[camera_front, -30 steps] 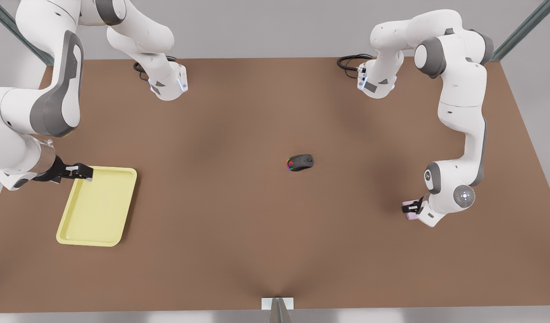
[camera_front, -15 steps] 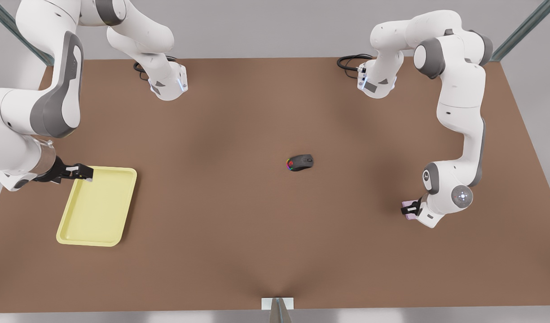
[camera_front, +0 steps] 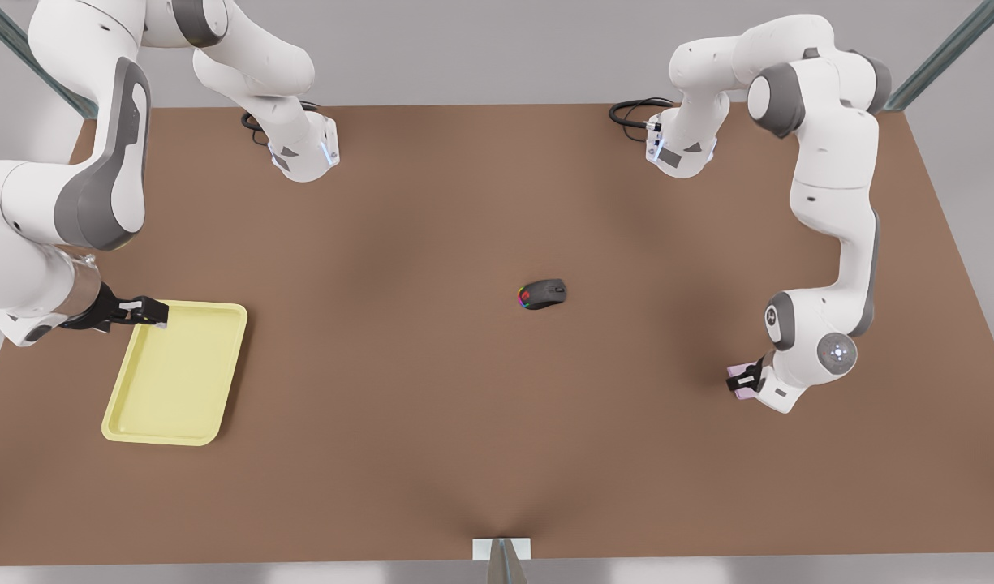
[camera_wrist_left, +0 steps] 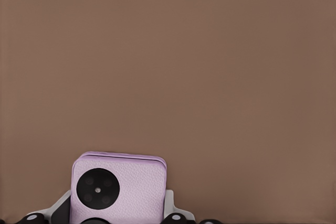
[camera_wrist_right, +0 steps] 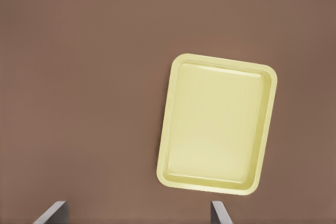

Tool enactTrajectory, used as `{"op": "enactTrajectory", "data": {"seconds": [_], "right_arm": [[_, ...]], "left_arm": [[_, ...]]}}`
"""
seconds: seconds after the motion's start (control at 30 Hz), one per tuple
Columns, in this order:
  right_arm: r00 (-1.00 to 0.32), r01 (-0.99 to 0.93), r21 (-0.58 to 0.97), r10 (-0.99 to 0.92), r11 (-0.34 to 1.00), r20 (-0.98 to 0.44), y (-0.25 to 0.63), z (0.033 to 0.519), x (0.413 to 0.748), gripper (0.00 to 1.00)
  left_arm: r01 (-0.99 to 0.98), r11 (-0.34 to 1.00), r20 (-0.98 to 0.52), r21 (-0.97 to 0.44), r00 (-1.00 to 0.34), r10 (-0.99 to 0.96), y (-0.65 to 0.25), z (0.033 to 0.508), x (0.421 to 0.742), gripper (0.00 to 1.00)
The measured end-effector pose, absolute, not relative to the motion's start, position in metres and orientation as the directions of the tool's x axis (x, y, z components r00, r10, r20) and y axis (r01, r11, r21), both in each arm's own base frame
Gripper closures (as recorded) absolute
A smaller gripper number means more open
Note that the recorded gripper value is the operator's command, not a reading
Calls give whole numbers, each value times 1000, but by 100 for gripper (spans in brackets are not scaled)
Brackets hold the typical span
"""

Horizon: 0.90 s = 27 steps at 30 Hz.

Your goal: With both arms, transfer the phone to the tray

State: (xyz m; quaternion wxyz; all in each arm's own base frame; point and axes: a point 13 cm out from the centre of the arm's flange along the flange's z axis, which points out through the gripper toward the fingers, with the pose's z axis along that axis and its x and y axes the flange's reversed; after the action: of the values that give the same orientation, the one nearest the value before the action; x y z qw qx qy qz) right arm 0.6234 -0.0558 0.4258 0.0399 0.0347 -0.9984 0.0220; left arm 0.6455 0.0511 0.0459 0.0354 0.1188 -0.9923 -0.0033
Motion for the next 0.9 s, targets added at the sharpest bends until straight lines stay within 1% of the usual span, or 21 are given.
{"op": "enactTrajectory", "data": {"seconds": [0.07,0.13,0.2,0.33,0.4,0.43,0.47,0.53,0.63,0.7,0.8,0.9], "right_arm": [[-994,-71,-41,-68,997,81,-56,426,623,0],[-994,-71,-41,-68,997,81,-56,426,623,0],[-994,-72,-40,-68,997,81,-56,426,623,0],[-994,-72,-40,-69,997,81,-56,426,624,0],[-994,-73,-40,-70,997,81,-56,425,624,0],[-994,-74,-40,-70,996,82,-56,425,624,0],[-994,-75,-40,-71,996,82,-56,425,624,0],[-994,-76,-40,-73,996,83,-57,425,624,0],[-994,-78,-40,-74,996,85,-58,423,624,0],[-993,-79,-39,-75,996,87,-59,422,624,0],[-994,-74,-38,-71,996,88,-66,421,623,0],[-993,-77,-38,-73,996,88,-68,421,624,0]], "left_arm": [[-185,983,48,10,-982,-185,2,75,654,21],[-111,994,40,8,-993,-111,-71,100,652,21],[-27,1000,35,8,-999,-28,-156,116,638,21],[120,993,6,-4,-993,120,-333,152,581,21],[139,990,-35,-29,-990,138,-420,183,586,21],[133,990,-41,-38,-990,132,-454,194,583,21],[121,992,-31,-40,-992,120,-477,198,573,21],[84,996,-10,-40,-996,84,-513,192,558,21],[15,999,17,-35,-1000,16,-548,165,537,20],[-42,997,20,-64,-999,-41,-572,155,533,20],[-99,991,44,-91,-994,-95,-602,125,513,20],[-152,981,46,-118,-988,-147,-623,103,502,19]]}}
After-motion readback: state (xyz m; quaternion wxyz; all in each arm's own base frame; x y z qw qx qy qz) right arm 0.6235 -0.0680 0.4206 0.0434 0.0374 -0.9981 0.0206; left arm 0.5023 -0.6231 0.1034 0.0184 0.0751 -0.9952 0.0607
